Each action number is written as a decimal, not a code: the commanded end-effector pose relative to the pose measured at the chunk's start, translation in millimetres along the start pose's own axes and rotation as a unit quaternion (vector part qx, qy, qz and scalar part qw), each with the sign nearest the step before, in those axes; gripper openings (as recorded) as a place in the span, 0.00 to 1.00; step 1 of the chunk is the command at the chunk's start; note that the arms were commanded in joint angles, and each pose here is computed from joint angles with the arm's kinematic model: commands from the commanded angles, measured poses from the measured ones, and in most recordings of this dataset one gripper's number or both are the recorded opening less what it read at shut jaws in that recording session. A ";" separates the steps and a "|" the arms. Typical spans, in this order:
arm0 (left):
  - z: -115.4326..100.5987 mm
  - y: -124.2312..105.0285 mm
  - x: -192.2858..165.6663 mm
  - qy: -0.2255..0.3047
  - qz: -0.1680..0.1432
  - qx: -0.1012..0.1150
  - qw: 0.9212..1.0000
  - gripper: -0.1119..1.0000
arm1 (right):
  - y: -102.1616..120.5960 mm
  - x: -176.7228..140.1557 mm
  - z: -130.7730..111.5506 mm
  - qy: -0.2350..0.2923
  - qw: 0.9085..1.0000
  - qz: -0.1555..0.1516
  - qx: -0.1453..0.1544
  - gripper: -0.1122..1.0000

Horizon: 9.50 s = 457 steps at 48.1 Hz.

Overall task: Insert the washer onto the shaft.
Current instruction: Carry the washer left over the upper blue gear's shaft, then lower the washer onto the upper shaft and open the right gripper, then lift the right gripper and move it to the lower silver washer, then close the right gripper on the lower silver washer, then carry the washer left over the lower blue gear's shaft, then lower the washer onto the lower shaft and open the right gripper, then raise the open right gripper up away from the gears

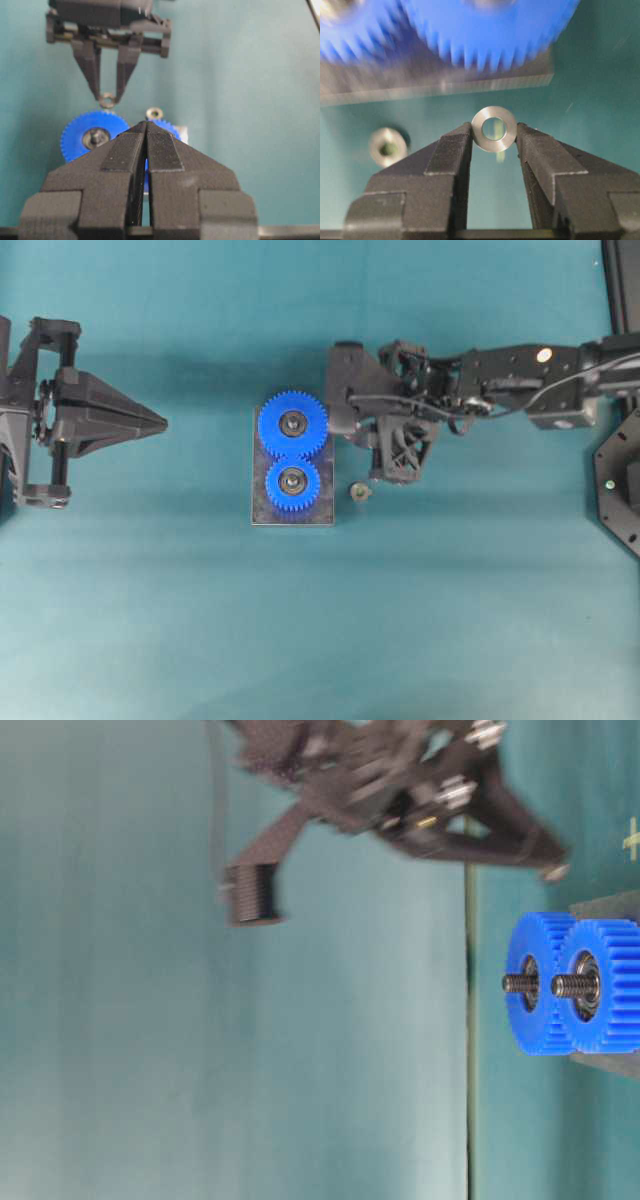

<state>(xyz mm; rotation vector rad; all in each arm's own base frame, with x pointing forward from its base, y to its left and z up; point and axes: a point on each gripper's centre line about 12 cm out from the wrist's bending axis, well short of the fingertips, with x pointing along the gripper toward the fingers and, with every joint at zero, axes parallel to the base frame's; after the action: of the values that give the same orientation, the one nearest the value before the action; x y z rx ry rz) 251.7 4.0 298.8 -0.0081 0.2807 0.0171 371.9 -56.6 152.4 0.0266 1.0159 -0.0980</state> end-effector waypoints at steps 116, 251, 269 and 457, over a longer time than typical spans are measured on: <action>5.1 -0.4 -16.7 -0.028 -0.001 -0.017 0.999 0.10 | -9.1 0.2 65.9 -0.061 0.998 -0.012 -0.014 0.93; 7.8 -14.0 -8.5 -0.020 -0.028 -0.033 0.999 0.10 | 51.6 -19.6 25.1 -0.046 0.998 0.038 0.027 0.37; 10.4 -14.0 -9.1 -0.023 -0.028 -0.033 0.999 0.10 | 58.2 -14.5 57.1 -0.050 0.998 0.039 0.010 0.37; -0.5 -13.5 -12.9 -0.012 -0.028 -0.028 0.999 0.10 | 36.0 -36.6 54.9 -0.009 1.000 0.022 0.008 0.74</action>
<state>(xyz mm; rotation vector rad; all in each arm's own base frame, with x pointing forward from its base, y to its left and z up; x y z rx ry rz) 239.7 -9.4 296.8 -0.0737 0.2744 -0.0276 405.8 -20.2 193.4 0.0689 1.0372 -0.0662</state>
